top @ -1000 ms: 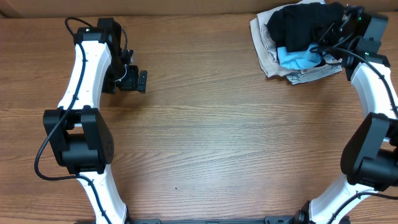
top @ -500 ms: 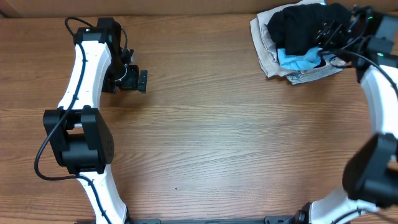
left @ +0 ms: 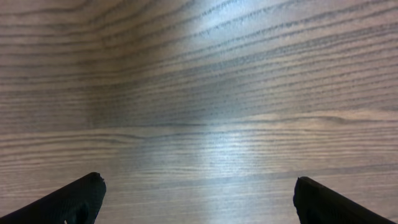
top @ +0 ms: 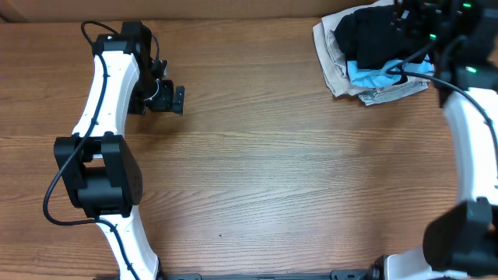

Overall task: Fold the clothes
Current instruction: 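Place the black bundle on top of the stack and press it down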

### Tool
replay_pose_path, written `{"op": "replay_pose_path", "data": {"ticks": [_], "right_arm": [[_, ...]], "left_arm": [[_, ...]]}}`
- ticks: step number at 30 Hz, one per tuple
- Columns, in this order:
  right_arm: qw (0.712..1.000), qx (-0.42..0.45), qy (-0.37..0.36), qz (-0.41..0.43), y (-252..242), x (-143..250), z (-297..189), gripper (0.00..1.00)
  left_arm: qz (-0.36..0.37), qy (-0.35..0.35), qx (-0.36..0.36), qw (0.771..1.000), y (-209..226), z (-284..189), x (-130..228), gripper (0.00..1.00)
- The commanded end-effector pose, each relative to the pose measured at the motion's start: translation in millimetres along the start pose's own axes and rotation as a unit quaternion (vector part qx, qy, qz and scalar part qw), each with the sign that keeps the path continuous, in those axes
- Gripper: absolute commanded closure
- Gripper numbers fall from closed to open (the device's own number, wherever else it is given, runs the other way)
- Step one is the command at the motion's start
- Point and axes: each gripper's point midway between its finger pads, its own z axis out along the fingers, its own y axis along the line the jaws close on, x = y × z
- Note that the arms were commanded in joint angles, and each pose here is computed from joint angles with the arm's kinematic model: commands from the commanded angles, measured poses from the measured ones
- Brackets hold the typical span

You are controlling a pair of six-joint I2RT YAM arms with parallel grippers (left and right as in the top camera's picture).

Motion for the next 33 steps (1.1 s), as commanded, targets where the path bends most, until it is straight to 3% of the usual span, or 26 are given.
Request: {"op": "replay_pose_path", "data": {"ticks": [1, 7, 14, 18, 22, 26, 29, 33], "right_arm": [[0.995, 0.081, 0.014, -0.058, -21, 26, 34, 0.0], [0.99, 0.114, 0.069, -0.04, -49, 105, 90, 0.0], [0.958, 0.109, 0.266, -0.012, -65, 281, 115, 0.0], [0.937, 0.098, 0.336, -0.004, -63, 338, 109, 0.0], [0.935, 0.101, 0.34, 0.011, -61, 336, 106, 0.0], [0.943, 0.108, 0.314, 0.029, -60, 303, 102, 0.0], [0.955, 0.11, 0.274, 0.026, -58, 254, 93, 0.0], [0.973, 0.136, 0.185, 0.015, -59, 153, 63, 0.0]], "left_arm": [[0.007, -0.003, 0.012, 1.0, -3, -1, -1, 0.0], [0.008, -0.005, 0.012, 1.0, -3, -1, -1, 0.0], [0.01, -0.014, 0.012, 1.0, -3, -1, -6, 0.0], [0.01, -0.023, 0.012, 1.0, -3, -1, -10, 0.0], [0.01, -0.024, 0.011, 1.0, -3, -1, -10, 0.0], [0.009, -0.024, 0.011, 1.0, -3, -1, -11, 0.0], [0.008, -0.025, 0.012, 1.0, -3, -1, -11, 0.0], [0.009, -0.031, 0.011, 0.999, -3, -1, -14, 0.0]]}}
